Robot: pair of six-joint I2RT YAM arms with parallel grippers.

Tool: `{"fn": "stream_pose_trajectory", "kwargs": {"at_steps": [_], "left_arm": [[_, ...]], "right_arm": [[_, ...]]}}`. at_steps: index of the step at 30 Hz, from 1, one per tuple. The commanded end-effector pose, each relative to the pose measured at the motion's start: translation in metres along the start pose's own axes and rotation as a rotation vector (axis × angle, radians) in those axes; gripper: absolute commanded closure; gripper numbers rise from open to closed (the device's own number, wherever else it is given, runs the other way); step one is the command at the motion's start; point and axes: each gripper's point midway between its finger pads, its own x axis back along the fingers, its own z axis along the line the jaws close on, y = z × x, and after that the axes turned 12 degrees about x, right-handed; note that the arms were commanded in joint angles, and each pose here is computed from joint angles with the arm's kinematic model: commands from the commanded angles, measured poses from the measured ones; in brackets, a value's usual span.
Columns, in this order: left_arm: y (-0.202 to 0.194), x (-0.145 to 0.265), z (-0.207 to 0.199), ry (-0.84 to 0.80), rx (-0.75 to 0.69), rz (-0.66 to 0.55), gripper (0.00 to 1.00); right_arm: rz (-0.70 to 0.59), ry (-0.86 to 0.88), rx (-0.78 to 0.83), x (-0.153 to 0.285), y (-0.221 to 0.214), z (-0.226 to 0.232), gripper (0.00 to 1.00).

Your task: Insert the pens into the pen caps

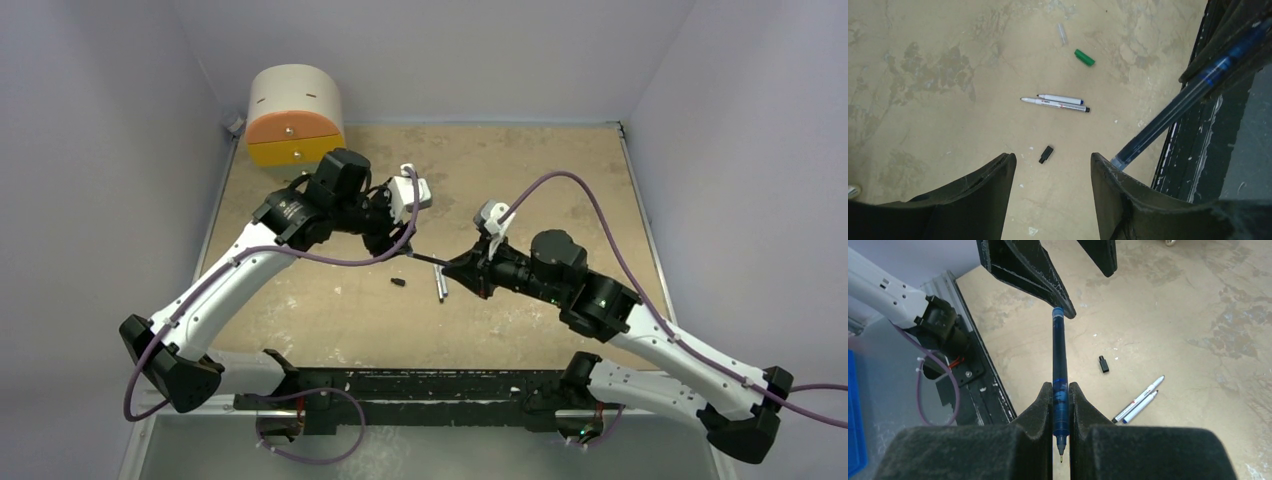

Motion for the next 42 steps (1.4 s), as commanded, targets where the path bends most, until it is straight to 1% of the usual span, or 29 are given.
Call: {"fn": "stream_pose_trajectory", "kwargs": {"at_steps": [1, 2, 5, 8, 10, 12, 14, 16, 20, 24, 25, 28, 32, 36, 41, 42], "left_arm": [[-0.001, 0.011, -0.021, -0.126, -0.144, 0.027, 0.43], [0.001, 0.011, -0.022, -0.138, -0.148, 0.03, 0.42], [0.005, 0.008, -0.026, -0.176, -0.159, 0.031, 0.43], [0.01, 0.007, -0.027, -0.193, -0.182, 0.02, 0.43], [0.015, 0.01, -0.023, -0.169, -0.204, 0.008, 0.42], [0.025, 0.017, -0.019, -0.158, -0.223, -0.023, 0.39], [0.04, 0.026, -0.01, -0.16, -0.21, -0.079, 0.36], [0.047, 0.024, -0.005, -0.164, -0.205, -0.093, 0.34], [0.047, 0.018, -0.003, -0.191, -0.21, -0.063, 0.34], [0.056, 0.019, -0.011, -0.248, -0.251, -0.093, 0.34], [0.056, 0.021, -0.015, -0.267, -0.26, -0.097, 0.34], [0.05, 0.02, -0.02, -0.296, -0.254, -0.092, 0.34], [0.037, 0.012, -0.021, -0.326, -0.227, -0.062, 0.35], [0.035, -0.001, -0.019, -0.339, -0.178, -0.054, 0.35], [0.039, -0.015, -0.016, -0.35, -0.158, -0.045, 0.39], [0.04, -0.017, -0.017, -0.353, -0.162, -0.045, 0.42]], "right_arm": [[-0.025, -0.022, 0.079, -0.003, 0.025, -0.012, 1.0], [-0.035, -0.015, 0.092, -0.004, 0.034, -0.012, 1.0], [-0.032, 0.004, 0.125, -0.009, 0.042, -0.013, 1.0], [-0.014, 0.03, 0.137, -0.016, 0.042, -0.014, 1.0], [0.008, 0.046, 0.135, -0.02, 0.037, -0.014, 1.0], [0.017, 0.059, 0.132, -0.023, 0.034, -0.013, 1.0], [0.019, 0.078, 0.134, -0.026, 0.031, -0.011, 1.0], [0.03, 0.102, 0.137, -0.03, 0.028, -0.009, 1.0], [0.053, 0.09, 0.133, -0.037, 0.023, -0.014, 1.0], [0.025, 0.053, 0.12, -0.036, 0.031, -0.034, 1.0], [0.012, 0.036, 0.111, -0.034, 0.035, -0.043, 1.0], [-0.026, 0.035, 0.118, -0.03, 0.049, -0.05, 1.0], [-0.043, 0.073, 0.137, -0.031, 0.06, -0.045, 1.0], [-0.074, 0.163, 0.144, -0.033, 0.065, -0.03, 1.0], [-0.075, 0.171, 0.142, -0.034, 0.065, -0.029, 1.0], [-0.071, 0.166, 0.142, -0.035, 0.065, -0.03, 1.0]]}}
